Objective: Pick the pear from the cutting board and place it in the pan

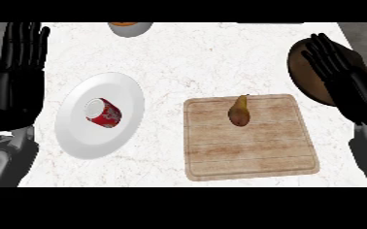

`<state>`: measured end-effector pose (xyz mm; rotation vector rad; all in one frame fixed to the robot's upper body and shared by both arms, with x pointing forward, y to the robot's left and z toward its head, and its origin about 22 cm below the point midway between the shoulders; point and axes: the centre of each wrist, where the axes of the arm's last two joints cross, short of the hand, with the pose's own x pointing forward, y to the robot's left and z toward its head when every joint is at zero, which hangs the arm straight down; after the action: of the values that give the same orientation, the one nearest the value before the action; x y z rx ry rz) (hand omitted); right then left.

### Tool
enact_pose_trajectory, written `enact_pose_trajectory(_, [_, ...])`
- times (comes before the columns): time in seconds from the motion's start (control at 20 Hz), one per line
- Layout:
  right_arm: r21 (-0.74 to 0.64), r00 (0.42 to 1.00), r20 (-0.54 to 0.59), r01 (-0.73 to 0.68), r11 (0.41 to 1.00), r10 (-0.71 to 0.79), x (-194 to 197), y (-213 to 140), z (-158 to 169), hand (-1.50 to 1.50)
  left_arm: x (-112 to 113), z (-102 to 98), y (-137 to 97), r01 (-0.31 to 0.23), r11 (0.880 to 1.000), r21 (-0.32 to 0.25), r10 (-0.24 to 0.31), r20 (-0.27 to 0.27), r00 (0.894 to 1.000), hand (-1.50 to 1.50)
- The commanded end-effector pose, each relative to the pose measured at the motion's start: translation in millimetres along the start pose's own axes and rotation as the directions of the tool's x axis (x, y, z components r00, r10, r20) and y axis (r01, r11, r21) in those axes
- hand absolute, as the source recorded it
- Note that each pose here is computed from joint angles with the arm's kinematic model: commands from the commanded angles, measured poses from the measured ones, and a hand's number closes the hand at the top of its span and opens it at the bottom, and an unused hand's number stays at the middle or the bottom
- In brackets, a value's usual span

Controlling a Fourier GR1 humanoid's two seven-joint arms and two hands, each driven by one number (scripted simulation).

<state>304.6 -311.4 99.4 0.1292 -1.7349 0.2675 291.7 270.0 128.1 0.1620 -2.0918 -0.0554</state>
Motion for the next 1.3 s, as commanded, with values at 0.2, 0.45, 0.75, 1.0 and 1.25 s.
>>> enact_pose_trajectory(0.2, [-0.103, 0.937, -0.224, 0.252, 0.962, -0.269, -16.3, -6.0, -57.8, 1.50, -42.3, 31.5, -1.2, -0.035, 0.999, -0.015, 0.028, -0.363, 0.931, 0.00])
enact_pose_trajectory(0.45, [-0.068, 0.869, -0.451, -0.261, 0.963, 0.204, -9.3, -39.6, -45.9, 1.50, -61.8, 46.4, -2.7, -0.065, 0.998, 0.006, 0.058, -0.533, 0.844, 0.00])
enact_pose_trajectory(0.75, [0.098, 0.762, -0.543, -0.361, 0.927, 0.354, 0.5, -77.1, -33.7, -1.50, -47.9, 40.4, -5.2, -0.044, 0.999, 0.031, 0.053, -0.537, 0.842, 0.00])
enact_pose_trajectory(1.0, [0.275, 0.754, -0.462, -0.378, 0.884, 0.466, 29.2, -80.9, -64.8, -1.50, -45.3, 35.7, -4.4, -0.069, 0.997, 0.018, 0.068, -0.538, 0.840, 0.00])
enact_pose_trajectory(1.25, [0.423, 0.687, -0.465, -0.382, 0.821, 0.559, 33.7, -55.3, -110.1, -1.50, -61.5, 50.7, -25.4, -0.098, 0.995, -0.012, 0.076, -0.547, 0.834, 0.00])
